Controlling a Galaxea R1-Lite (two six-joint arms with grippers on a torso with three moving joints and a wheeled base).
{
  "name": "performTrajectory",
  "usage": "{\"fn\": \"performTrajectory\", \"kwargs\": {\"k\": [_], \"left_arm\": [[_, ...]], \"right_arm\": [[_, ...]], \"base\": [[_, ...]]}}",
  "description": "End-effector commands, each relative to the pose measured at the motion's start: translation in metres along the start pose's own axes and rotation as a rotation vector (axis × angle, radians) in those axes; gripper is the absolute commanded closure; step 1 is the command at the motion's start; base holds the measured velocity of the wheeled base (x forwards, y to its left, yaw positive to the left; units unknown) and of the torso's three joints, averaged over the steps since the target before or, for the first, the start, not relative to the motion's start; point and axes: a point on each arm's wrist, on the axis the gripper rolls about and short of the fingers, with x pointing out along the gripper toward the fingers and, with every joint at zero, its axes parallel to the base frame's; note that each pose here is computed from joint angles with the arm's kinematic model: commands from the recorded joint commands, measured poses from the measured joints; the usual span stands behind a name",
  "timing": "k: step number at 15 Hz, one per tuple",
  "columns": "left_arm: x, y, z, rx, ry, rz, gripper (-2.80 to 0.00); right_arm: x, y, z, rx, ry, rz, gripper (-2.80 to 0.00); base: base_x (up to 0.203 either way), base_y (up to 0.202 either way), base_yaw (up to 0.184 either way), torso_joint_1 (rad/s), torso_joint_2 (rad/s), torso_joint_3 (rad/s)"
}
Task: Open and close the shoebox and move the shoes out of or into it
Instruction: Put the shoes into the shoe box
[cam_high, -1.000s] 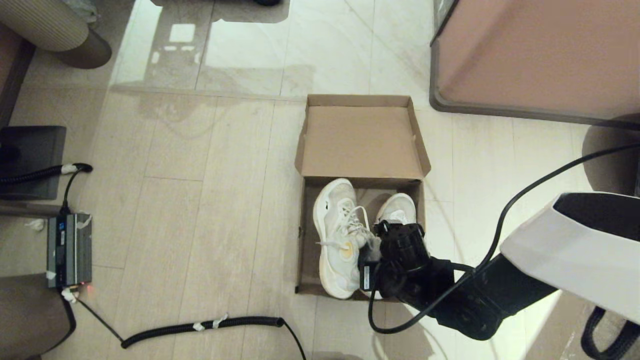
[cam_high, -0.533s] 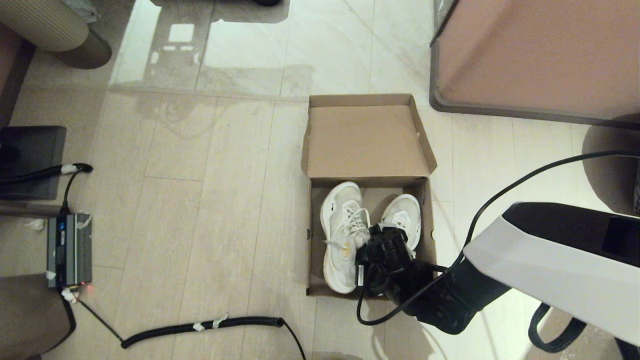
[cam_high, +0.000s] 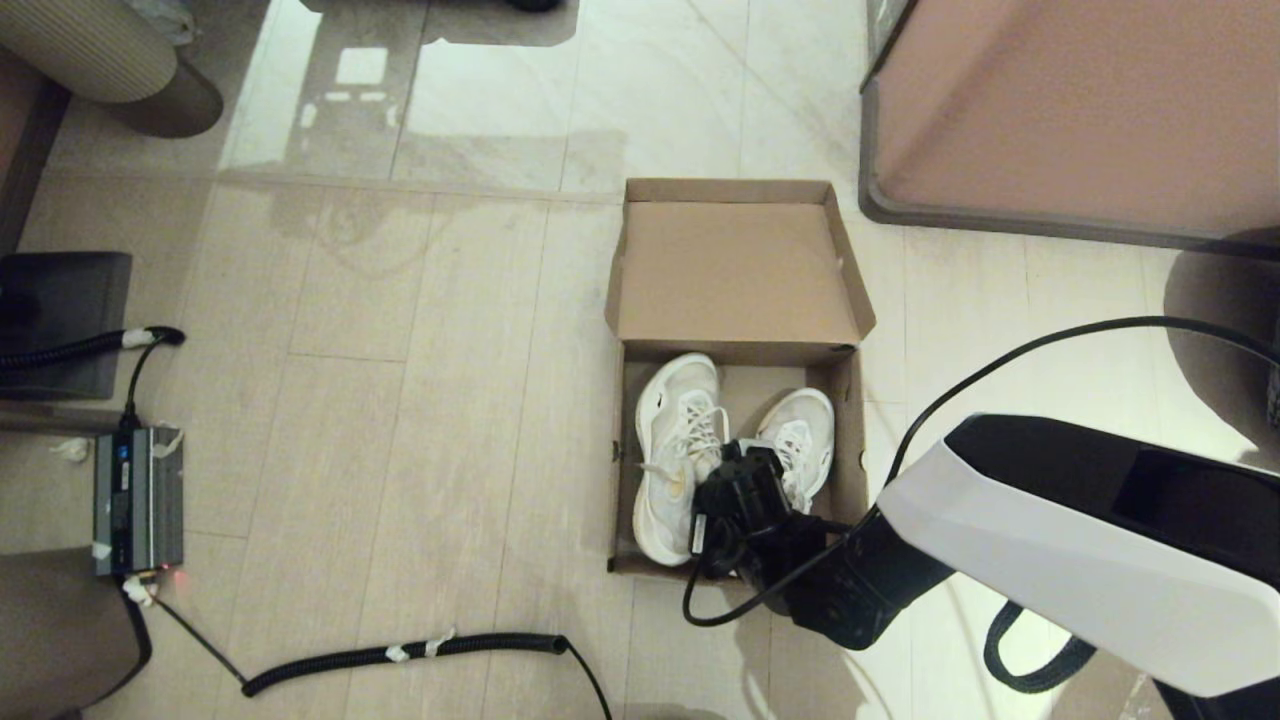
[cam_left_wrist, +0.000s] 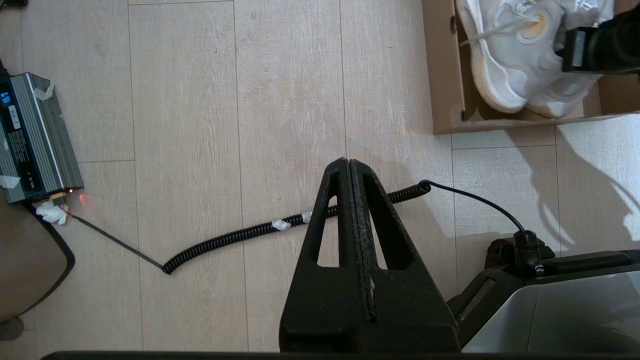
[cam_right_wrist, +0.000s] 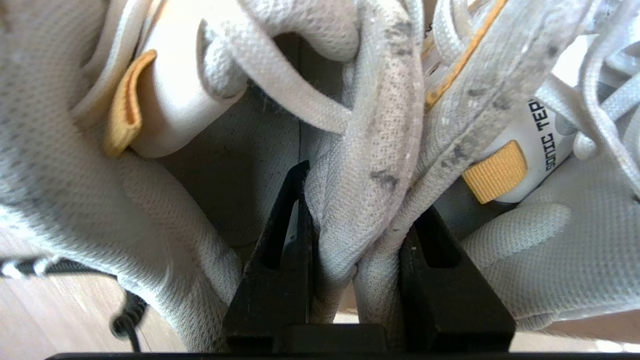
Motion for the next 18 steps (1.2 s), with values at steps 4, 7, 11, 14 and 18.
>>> {"fn": "performTrajectory", "kwargs": {"k": [4,7,11,14,18], "left_arm": [[0.0,0.0,0.0,0.0,0.0,0.0,0.0],[0.0,0.0,0.0,0.0,0.0,0.0,0.0],[0.0,0.0,0.0,0.0,0.001,0.0,0.0],[0.0,0.0,0.0,0.0,0.0,0.0,0.0],[0.0,0.0,0.0,0.0,0.0,-0.001,0.0]], "right_arm": [[0.008,0.008,0.003,0.017,-0.027,0.01,0.0],[0.004,0.006,0.004,0.008,-0.024,-0.013,0.0],[-0.011,0.004,-0.002,-0.037,0.037,-0.054,0.0],[-0.01,0.005,-0.004,-0.012,0.04,-0.055,-2.8],[-0.018,0.005,-0.012,-0.022,0.057,-0.061,-2.8]], "base": [[0.0,0.0,0.0,0.0,0.0,0.0],[0.0,0.0,0.0,0.0,0.0,0.0],[0.0,0.0,0.0,0.0,0.0,0.0],[0.0,0.0,0.0,0.0,0.0,0.0],[0.0,0.0,0.0,0.0,0.0,0.0]]}}
